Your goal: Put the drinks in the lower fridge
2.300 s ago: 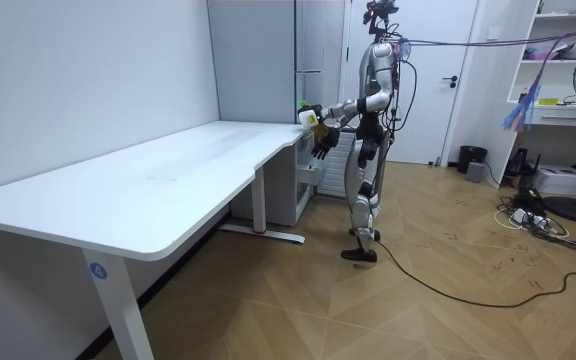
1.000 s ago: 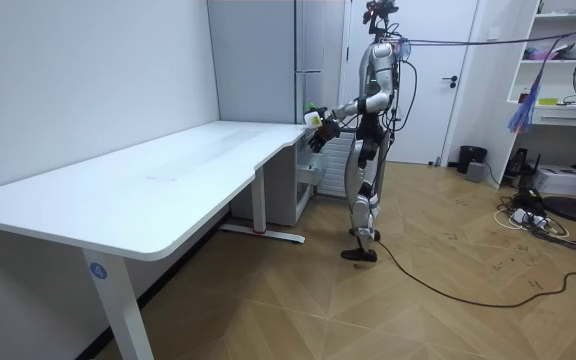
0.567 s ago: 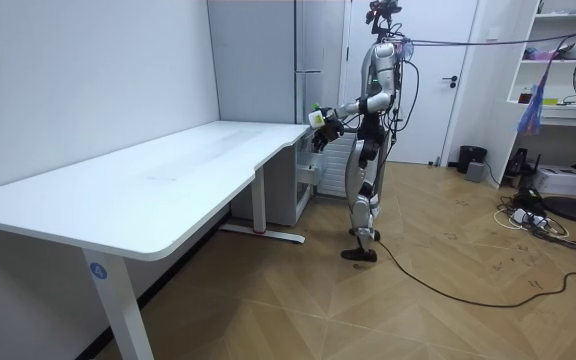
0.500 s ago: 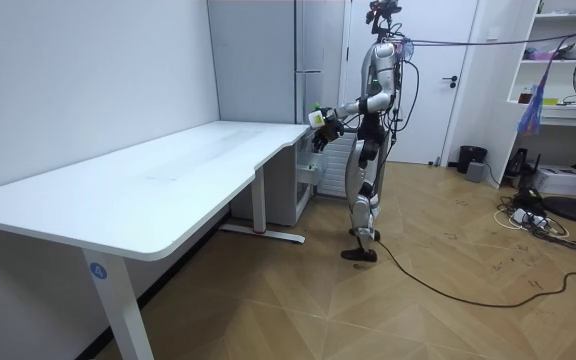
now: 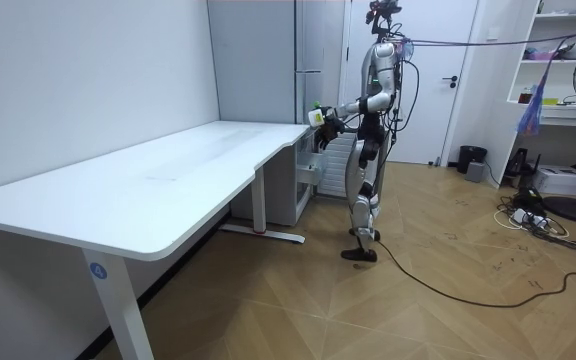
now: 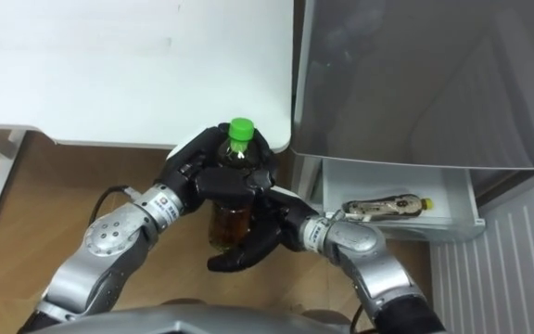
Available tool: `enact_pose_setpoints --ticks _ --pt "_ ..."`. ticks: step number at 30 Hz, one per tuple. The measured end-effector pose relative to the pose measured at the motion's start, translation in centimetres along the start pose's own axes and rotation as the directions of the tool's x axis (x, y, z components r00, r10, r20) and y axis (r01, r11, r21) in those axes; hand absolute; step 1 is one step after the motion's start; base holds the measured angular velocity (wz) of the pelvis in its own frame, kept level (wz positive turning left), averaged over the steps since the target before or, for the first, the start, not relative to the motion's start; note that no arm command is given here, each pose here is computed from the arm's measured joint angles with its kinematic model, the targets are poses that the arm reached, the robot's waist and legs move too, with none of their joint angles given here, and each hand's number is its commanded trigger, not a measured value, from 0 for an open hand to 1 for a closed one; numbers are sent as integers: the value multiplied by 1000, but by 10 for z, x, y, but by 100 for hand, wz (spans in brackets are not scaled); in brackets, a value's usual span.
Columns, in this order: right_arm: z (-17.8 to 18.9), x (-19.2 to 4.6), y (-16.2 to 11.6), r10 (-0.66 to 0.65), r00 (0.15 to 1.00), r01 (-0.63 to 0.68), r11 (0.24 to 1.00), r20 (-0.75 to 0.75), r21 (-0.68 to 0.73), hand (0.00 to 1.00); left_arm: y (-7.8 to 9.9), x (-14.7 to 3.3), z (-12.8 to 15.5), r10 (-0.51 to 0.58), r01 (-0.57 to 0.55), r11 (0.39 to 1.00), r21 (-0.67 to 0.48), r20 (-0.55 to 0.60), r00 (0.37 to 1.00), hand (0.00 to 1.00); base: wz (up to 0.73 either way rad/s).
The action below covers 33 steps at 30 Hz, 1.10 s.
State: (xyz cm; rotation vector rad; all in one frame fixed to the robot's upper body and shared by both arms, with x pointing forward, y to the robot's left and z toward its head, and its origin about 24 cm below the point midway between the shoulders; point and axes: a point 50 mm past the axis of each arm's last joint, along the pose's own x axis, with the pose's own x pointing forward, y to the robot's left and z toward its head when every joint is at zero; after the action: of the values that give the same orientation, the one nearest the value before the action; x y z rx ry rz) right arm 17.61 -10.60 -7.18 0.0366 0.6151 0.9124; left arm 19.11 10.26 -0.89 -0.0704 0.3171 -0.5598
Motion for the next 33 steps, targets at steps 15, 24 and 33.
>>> enact_pose_setpoints --ticks 15,24,33 --pt "-2 -1 -1 -1 1000 1 1000 -6 3 100 -7 1 1 -44 43 999 2 21 999 100 1" --pt "-1 -1 -1 1 1000 -1 999 20 38 100 -8 2 4 -41 46 996 -76 62 997 99 0" --pt "0 -3 -2 -1 999 0 998 33 58 100 -7 1 6 -34 40 996 -79 84 996 0 0"
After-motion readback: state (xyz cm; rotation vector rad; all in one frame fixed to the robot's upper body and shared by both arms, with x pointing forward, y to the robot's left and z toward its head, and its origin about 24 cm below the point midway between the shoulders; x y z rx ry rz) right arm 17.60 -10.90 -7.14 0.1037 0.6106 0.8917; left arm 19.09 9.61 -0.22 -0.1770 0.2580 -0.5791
